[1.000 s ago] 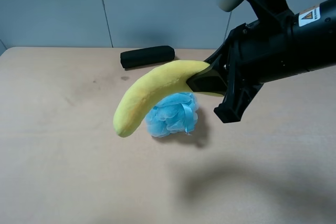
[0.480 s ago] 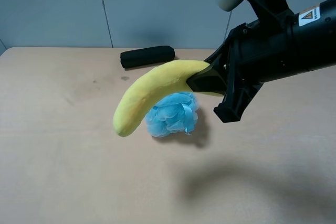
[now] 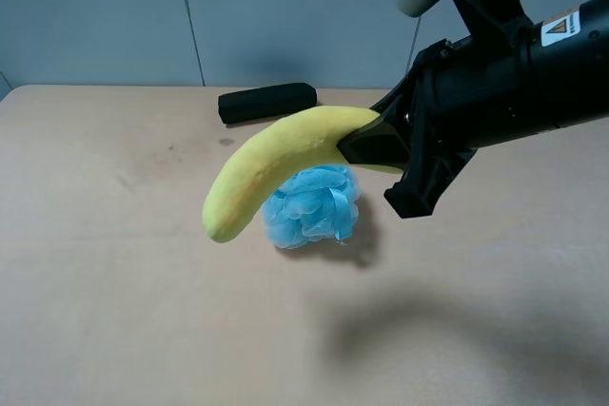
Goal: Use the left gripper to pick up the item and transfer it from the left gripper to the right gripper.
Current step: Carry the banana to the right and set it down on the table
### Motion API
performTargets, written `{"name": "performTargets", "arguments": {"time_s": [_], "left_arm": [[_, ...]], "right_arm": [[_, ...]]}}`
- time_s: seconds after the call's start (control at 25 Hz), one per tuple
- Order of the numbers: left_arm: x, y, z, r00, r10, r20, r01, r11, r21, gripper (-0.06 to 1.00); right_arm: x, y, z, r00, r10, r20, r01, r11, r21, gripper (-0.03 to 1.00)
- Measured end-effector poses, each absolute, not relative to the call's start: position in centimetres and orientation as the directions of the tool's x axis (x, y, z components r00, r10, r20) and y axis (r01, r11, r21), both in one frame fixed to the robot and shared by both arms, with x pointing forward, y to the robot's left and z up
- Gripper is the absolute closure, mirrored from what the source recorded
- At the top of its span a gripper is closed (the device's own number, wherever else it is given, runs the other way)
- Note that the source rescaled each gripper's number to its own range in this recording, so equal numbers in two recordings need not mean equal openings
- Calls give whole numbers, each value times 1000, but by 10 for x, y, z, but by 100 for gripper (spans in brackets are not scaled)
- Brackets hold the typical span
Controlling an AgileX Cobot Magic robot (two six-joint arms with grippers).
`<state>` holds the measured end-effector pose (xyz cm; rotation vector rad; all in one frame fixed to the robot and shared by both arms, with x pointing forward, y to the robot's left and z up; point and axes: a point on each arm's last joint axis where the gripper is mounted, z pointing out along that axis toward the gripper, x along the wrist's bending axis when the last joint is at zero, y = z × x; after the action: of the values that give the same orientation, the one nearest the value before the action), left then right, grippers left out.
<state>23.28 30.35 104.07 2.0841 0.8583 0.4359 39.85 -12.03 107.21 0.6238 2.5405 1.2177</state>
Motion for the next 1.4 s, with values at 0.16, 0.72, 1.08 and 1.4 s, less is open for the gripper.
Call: {"name": "performTargets", "arguments": {"time_s": [0.16, 0.72, 1.08, 1.4], "left_arm": [[233, 303, 1041, 701, 714, 3, 427, -423, 799, -6], [229, 300, 1041, 201, 980, 5, 570, -121, 813, -6], [227, 299, 1040, 8, 1000, 12, 575, -14, 818, -6], [227, 299, 1040, 7, 1000, 14, 575, -15, 818, -6]], "right_arm": [[399, -120, 1072, -863, 506, -10, 305, 536, 788, 97], [415, -133, 1072, -718, 696, 24, 437, 424, 793, 97], [453, -185, 1072, -490, 871, 33, 544, 276, 792, 97], [492, -240, 1047, -247, 968, 38, 667, 141, 732, 97]]}}
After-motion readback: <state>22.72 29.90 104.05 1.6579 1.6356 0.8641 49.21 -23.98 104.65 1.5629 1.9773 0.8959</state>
